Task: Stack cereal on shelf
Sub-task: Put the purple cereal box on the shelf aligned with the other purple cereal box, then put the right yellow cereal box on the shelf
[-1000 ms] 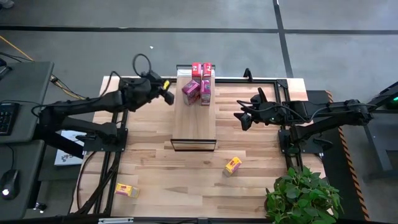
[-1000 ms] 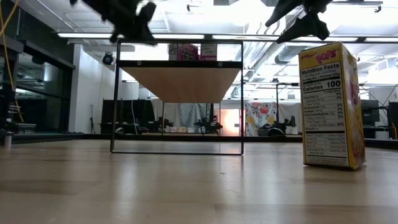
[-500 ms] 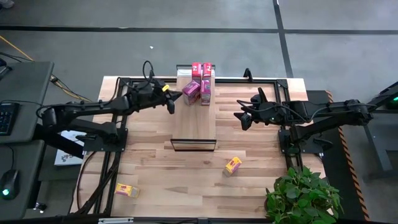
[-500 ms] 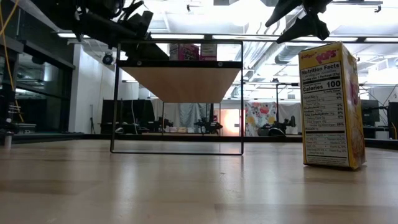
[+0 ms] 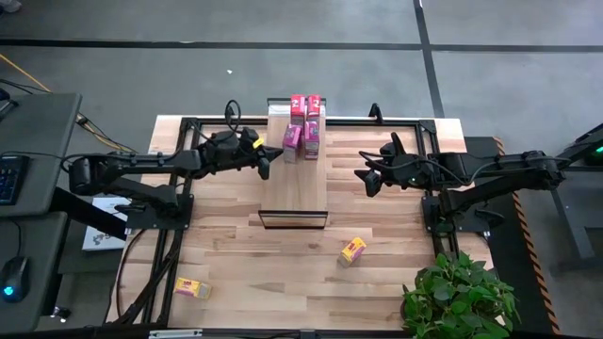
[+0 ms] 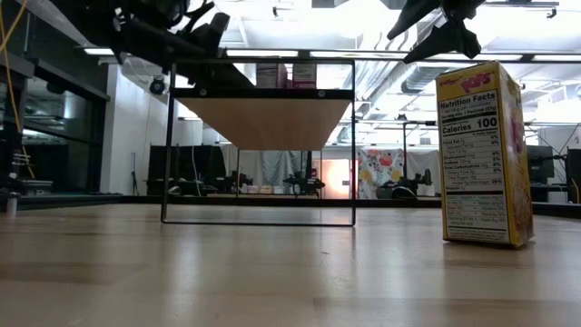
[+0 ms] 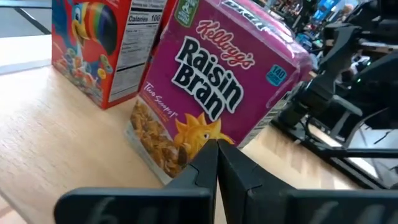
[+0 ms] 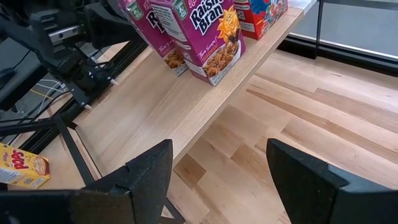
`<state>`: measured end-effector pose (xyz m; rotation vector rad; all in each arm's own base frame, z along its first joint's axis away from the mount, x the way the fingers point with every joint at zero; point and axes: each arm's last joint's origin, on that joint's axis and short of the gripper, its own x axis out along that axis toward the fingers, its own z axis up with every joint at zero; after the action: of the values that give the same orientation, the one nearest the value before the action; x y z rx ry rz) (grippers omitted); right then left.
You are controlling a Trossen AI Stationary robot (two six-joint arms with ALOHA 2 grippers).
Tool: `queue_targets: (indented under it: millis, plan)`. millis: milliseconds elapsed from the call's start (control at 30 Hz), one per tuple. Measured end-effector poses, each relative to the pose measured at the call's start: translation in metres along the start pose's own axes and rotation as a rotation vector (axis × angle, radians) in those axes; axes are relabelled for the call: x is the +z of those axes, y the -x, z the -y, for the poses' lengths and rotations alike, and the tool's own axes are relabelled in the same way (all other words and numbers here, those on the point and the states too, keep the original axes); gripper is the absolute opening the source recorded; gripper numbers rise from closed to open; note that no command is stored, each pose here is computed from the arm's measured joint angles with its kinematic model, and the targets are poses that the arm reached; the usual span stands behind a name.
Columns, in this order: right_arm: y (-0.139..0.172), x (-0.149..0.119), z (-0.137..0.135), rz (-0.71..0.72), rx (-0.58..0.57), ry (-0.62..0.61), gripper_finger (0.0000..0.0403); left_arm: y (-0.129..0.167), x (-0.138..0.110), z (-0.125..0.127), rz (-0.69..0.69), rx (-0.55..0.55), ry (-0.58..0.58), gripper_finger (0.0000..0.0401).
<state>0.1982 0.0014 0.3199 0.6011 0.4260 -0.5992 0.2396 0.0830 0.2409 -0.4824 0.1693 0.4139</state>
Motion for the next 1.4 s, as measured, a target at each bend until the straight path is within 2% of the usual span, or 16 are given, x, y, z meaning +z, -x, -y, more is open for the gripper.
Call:
queue_targets:
  millis: [467, 767, 900, 1067, 1400]
  plan:
    - [0.0, 0.0, 0.0, 0.009, -0.008, 0.002, 0.0252, 0.001, 0.004, 0.008, 0.055, -0.049, 0.025, 0.0]
    - [0.0, 0.0, 0.0, 0.013, -0.012, 0.001, 0.0252, 0.022, 0.027, -0.003, 0.144, -0.038, -0.014, 0.0]
    - [0.0, 0.001, 0.001, 0.025, -0.024, -0.018, 0.0252, 0.032, 0.03, -0.004, 0.107, -0.097, -0.064, 0.0]
    - [0.0, 0.001, 0.001, 0.028, -0.026, -0.055, 0.0252, 0.052, 0.035, 0.003, 0.079, -0.232, -0.14, 0.0]
    - [0.0, 0.001, 0.001, 0.026, -0.021, -0.165, 0.0252, 0.09, 0.034, 0.034, 0.099, -0.436, -0.177, 0.0]
